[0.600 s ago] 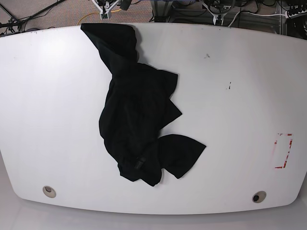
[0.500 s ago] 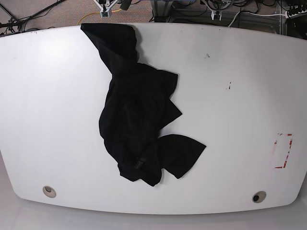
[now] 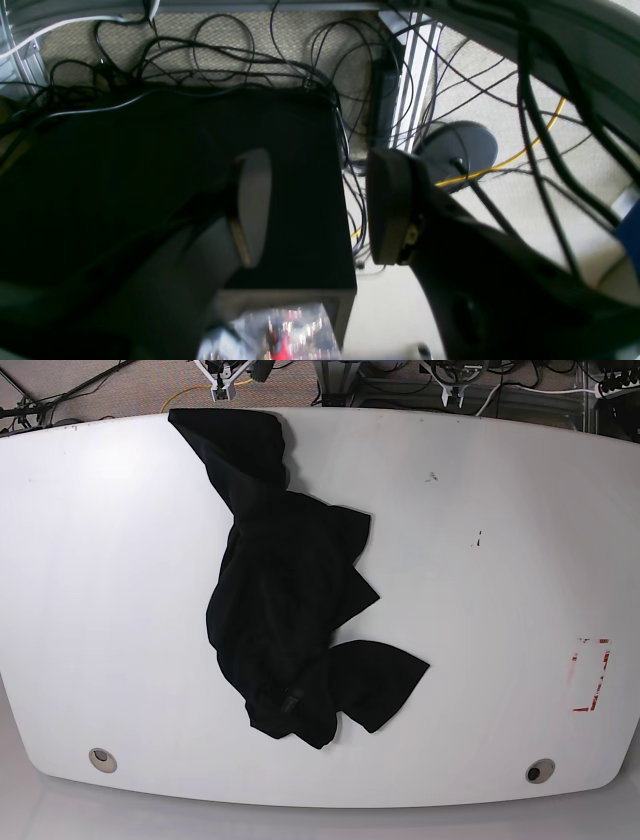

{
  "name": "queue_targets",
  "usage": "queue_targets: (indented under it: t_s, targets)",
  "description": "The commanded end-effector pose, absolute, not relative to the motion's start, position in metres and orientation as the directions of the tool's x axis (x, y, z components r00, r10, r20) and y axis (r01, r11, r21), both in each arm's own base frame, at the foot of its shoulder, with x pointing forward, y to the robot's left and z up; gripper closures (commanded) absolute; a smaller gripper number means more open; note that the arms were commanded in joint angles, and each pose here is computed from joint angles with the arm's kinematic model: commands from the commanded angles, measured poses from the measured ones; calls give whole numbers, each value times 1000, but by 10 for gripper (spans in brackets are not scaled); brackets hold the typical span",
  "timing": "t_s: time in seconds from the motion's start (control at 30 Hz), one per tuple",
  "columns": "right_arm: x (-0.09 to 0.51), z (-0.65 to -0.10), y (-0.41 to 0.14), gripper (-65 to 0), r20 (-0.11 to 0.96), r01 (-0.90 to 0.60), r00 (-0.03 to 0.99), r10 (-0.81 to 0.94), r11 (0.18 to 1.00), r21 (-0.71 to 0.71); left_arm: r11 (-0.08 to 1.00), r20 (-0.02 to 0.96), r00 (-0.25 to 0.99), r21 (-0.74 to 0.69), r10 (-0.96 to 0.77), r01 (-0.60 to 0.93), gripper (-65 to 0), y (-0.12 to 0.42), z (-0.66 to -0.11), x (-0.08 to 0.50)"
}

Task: Fold the T-shirt properly

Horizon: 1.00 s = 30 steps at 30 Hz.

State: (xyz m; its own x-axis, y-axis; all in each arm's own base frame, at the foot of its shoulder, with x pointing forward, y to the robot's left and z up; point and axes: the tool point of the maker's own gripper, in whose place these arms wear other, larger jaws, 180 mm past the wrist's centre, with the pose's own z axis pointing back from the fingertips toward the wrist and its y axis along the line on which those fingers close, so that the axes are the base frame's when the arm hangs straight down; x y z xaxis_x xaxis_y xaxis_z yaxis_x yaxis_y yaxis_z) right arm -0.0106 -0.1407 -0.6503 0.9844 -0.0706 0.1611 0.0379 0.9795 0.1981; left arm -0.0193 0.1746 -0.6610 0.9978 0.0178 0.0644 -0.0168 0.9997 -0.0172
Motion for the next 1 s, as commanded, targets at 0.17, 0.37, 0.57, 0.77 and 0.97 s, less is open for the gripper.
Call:
queue_targets:
  t_s: [0.17, 0.37, 0.57, 0.77, 0.97]
  targets:
    - [2, -629, -157, -179, 304, -2, 952, -42, 990, 141, 999, 253, 967, -11, -26, 30, -275, 176, -640, 3]
    - [-12, -607, -173, -179, 304, -33, 953, 6, 996, 84, 997, 290, 954, -10, -68, 74, -275, 170, -609, -3]
    - [-28, -581, -169, -179, 297, -7, 954, -43, 986, 167, 994, 353, 930, -7, -99, 109, -275, 164, -571, -12]
    - [-47, -556, -170, -179, 276, -23, 961, -28, 983, 181, 992, 365, 924, -10, -115, 127, -275, 161, -544, -33]
    - [-64, -527, -171, -179, 295, -48, 955, -9, 982, 184, 991, 381, 916, -7, -124, 137, -275, 160, -513, -50]
